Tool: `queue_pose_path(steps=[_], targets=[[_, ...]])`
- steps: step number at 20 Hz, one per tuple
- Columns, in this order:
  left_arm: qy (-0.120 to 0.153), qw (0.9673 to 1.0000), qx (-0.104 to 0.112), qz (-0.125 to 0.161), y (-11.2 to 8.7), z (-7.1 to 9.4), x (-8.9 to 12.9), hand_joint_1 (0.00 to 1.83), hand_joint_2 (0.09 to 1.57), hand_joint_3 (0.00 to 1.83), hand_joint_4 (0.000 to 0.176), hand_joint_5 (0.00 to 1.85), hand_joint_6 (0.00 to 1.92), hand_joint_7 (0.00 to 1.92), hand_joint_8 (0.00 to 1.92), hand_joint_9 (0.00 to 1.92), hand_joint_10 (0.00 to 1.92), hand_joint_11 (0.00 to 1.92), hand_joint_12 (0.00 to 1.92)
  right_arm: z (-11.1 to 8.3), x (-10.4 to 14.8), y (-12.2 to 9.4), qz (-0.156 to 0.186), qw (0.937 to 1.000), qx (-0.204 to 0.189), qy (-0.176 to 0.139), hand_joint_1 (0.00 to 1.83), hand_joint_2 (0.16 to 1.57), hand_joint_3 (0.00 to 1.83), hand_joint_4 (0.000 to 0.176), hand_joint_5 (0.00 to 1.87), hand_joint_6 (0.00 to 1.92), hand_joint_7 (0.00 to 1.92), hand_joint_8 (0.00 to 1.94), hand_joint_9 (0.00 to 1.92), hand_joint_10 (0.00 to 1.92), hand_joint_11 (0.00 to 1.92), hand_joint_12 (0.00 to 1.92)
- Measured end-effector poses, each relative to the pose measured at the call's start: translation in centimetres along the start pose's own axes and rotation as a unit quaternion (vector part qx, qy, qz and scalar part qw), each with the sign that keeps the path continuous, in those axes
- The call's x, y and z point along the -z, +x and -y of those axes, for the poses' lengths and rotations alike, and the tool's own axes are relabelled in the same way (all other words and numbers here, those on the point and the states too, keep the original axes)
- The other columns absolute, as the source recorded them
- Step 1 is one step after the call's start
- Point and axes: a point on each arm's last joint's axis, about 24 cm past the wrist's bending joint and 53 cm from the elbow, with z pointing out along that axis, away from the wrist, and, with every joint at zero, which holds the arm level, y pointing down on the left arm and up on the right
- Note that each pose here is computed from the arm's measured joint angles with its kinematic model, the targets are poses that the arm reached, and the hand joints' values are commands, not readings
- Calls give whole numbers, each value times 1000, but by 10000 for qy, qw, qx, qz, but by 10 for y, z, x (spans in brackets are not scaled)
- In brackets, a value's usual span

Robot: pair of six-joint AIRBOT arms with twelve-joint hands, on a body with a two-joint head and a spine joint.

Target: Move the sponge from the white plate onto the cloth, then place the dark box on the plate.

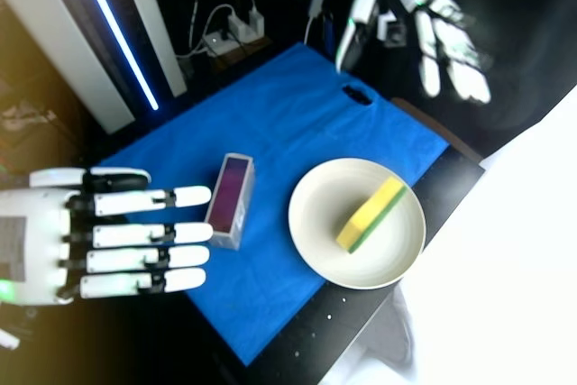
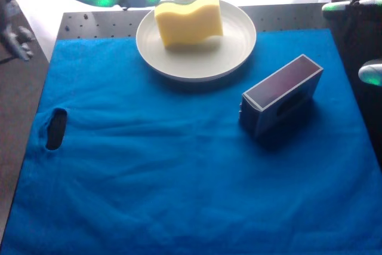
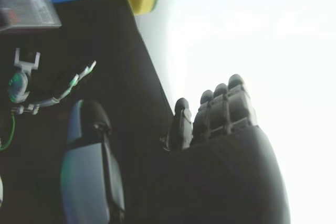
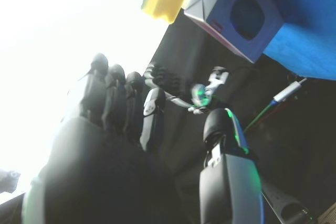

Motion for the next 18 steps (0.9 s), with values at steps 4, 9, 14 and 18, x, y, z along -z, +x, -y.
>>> queue_pose_path(steps=[4,9,14,18], targets=[[-704,9949,-415,-583,42,-31,-36,803,941,1,135,262,3,226,2,158,7,0,364,6,-2,4,-34,10000,-72,31,760,1185,5,115,382,1,297,0,198,2,81,142],[-1281,9863,-517,-902,67,-61,-60,905,969,11,56,400,6,416,7,443,15,11,1021,6,-4,4,-81,10000,-12,-2,722,1192,4,138,371,0,276,0,170,0,66,116],[-1365,9849,-455,-965,78,-63,-69,995,1085,4,23,634,13,666,14,578,20,0,1090,4,-6,4,-85,10000,6,-41,703,1193,2,134,365,1,269,1,159,0,87,107],[-1366,9853,-398,-947,78,-62,-70,1172,1205,0,16,810,1179,809,1321,840,117,71,1407,4,-7,6,-94,9999,-10,-46,766,1203,3,133,377,3,284,3,172,3,124,108]])
